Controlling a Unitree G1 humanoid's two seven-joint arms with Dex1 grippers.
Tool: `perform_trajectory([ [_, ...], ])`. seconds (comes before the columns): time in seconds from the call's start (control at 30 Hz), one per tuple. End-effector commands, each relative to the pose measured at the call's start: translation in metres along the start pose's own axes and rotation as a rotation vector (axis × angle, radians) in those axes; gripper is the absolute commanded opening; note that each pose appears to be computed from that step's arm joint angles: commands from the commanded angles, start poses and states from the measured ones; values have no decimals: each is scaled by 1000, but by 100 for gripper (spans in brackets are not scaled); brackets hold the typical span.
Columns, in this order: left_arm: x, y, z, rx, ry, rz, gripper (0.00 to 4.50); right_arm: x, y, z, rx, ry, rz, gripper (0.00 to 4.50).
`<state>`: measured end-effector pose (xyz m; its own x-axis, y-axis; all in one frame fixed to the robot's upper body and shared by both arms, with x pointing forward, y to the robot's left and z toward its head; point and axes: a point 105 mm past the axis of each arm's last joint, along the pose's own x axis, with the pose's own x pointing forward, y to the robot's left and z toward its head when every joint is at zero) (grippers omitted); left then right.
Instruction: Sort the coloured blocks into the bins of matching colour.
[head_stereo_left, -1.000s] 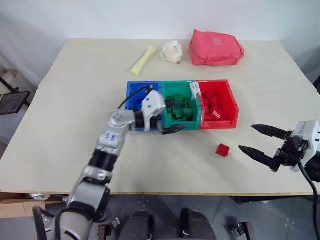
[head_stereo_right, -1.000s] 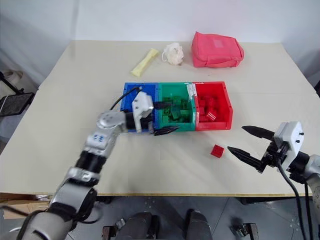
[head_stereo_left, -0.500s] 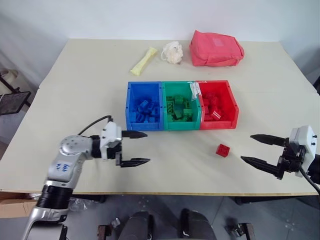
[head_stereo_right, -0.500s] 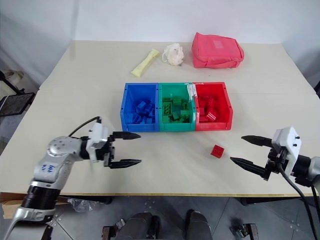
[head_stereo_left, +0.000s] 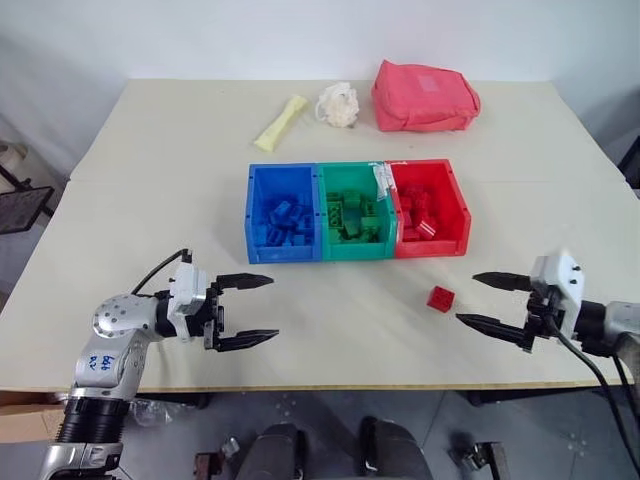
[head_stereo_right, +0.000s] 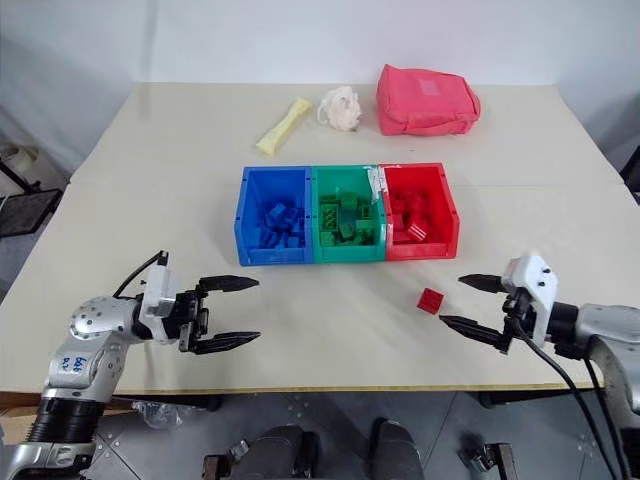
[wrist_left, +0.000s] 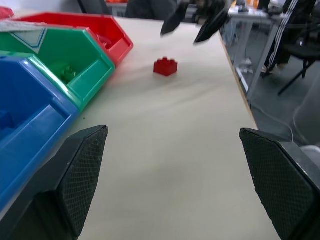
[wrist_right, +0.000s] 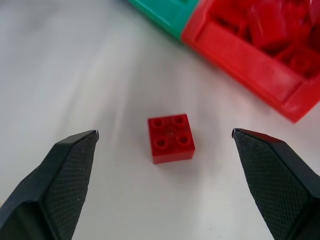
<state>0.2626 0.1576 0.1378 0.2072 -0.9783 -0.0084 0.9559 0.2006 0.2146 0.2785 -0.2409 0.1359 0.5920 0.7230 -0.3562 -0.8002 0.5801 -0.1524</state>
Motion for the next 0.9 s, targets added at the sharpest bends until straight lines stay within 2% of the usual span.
perform_trajectory([
  [0.03,-4,-4,11,57,-55,16,448,7,-7,-2,-27,16,-14,450],
  [0.43,-11,-9,5,97,-46,27,448,38,-11,-21,-17,76,19,450],
  [0.53,-10,-11,5,98,-50,33,450,39,-14,-22,-11,78,-5,394],
  [0.77,-3,-7,14,104,-85,73,450,35,-16,-16,-31,49,-27,166],
  [0.8,-1,-5,15,107,-88,76,450,35,-17,-15,-34,43,-33,144],
  [0.9,4,3,19,80,-99,123,450,34,-21,-1,-47,-8,-63,146],
])
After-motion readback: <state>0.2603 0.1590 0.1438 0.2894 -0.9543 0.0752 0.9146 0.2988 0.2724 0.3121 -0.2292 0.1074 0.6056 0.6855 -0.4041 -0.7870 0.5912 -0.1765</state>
